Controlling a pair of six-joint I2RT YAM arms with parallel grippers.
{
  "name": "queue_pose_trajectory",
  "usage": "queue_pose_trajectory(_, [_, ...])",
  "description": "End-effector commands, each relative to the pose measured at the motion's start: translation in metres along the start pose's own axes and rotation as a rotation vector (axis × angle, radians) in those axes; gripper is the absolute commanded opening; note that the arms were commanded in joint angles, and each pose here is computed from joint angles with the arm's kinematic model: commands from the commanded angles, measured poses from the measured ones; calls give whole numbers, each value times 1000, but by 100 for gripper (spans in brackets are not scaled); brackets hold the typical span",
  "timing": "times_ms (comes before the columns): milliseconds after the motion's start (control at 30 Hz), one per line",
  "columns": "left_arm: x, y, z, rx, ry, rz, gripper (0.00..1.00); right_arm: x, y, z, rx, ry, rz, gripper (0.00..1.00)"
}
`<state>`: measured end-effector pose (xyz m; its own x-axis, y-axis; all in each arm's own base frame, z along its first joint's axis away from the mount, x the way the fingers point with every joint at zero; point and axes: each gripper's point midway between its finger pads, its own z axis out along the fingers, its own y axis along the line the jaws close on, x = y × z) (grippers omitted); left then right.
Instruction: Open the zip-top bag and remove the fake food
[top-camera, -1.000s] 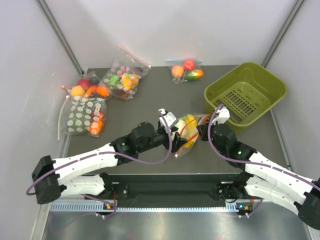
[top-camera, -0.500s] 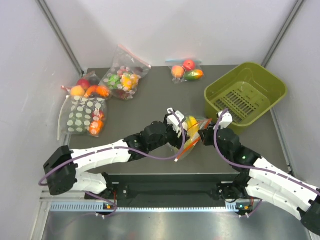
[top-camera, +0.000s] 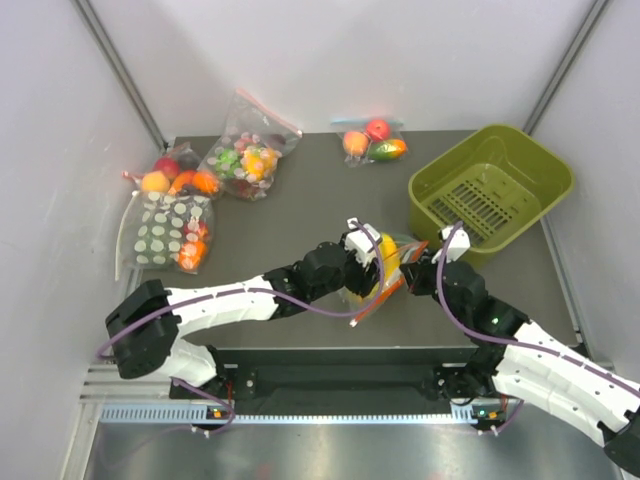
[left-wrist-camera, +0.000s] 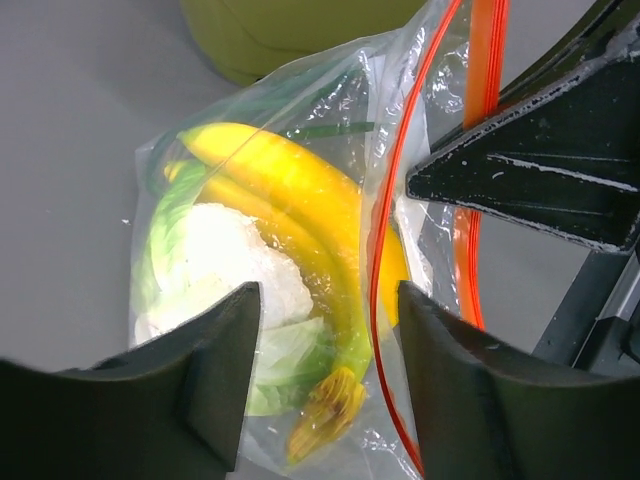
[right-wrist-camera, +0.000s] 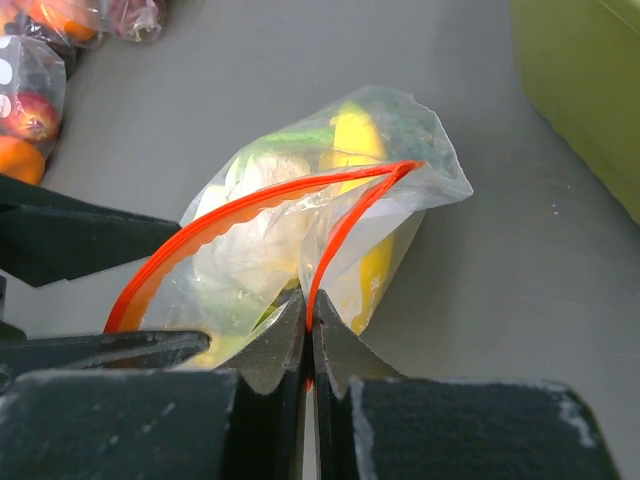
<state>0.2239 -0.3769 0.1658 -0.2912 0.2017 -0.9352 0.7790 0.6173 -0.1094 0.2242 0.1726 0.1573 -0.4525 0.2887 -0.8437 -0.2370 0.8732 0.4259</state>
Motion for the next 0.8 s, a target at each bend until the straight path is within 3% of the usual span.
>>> queue_pose_trajectory(0, [-31, -10, 8, 34, -90, -13, 56, -1, 5, -2, -25, -4, 13, 0])
queue_pose_trajectory(33, [-31, -9, 10, 27, -89, -13, 46, 0, 5, -2, -26, -2, 12, 0])
queue_pose_trajectory(133, [-24, -5, 16, 4, -70, -10, 26, 0, 5, -4, -27, 1, 13, 0])
queue_pose_trajectory(167, [-19, -3, 19, -9, -55, -8, 12, 0, 5, -5, -27, 1, 13, 0])
queue_pose_trajectory(233, [-15, 9, 20, -73, -44, -1, 2, 3, 4, -6, -22, 9, 13, 0])
queue_pose_trajectory(433, [-28, 38, -1, -229, -91, -6, 0, 14, -4, -8, 4, 36, 17, 0])
queue_pose_trajectory(767, [-66, 81, -76, -458, -224, -35, 0, 24, -6, -2, 32, 68, 10, 0])
